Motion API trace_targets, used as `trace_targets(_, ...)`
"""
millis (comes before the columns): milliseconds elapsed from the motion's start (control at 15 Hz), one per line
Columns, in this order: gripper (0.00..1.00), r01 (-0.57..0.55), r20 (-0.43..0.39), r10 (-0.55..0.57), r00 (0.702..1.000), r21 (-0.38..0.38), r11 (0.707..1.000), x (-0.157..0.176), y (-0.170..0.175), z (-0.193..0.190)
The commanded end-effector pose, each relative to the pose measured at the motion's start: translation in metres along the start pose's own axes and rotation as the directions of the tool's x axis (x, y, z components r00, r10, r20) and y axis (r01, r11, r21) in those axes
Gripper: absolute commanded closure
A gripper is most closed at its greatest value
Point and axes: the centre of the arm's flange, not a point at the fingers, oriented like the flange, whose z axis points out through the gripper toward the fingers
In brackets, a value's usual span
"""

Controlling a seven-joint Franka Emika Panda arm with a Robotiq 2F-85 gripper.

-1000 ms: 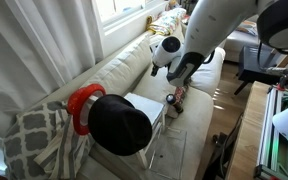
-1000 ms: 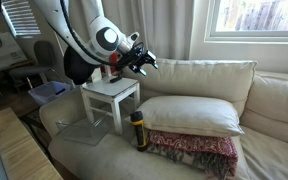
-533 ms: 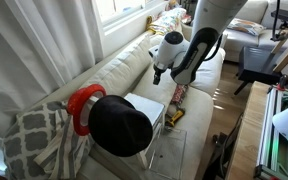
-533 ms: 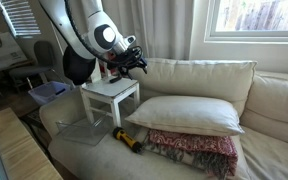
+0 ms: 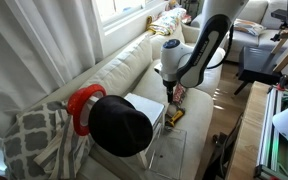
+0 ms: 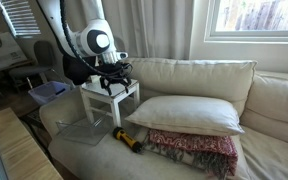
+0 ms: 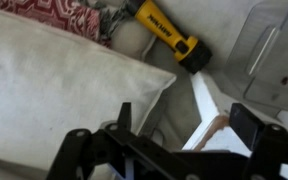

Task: Remove the torch from the clear container then place the container on the seat of the white chair

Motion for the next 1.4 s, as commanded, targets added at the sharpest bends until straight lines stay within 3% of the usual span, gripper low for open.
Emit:
trace_targets(0,0.00,0.002,0.034,-0.002,0.999,0.019,1.000,-0.004,-0.003,0.004)
trace_targets(133,0.00,0.002,0.053,-0.003,0.999,0.030,1.000,-0.008,-0.004,0.007)
trace_targets(267,0.00,-0.028,0.057,0.020,0.998,0.153,0.988,-0.007,-0.009,0.017)
trace_targets(533,0.00,-0.083,0.086,0.056,0.995,0.348,0.934,-0.021,-0.023,0.033)
trace_targets(667,0.00,-0.104,0.090,0.074,0.993,0.391,0.914,-0.030,-0.028,0.048)
trace_targets(1333,0.00,-0.033,-0.158,0.115,0.981,0.446,0.894,-0.046,-0.069,0.143)
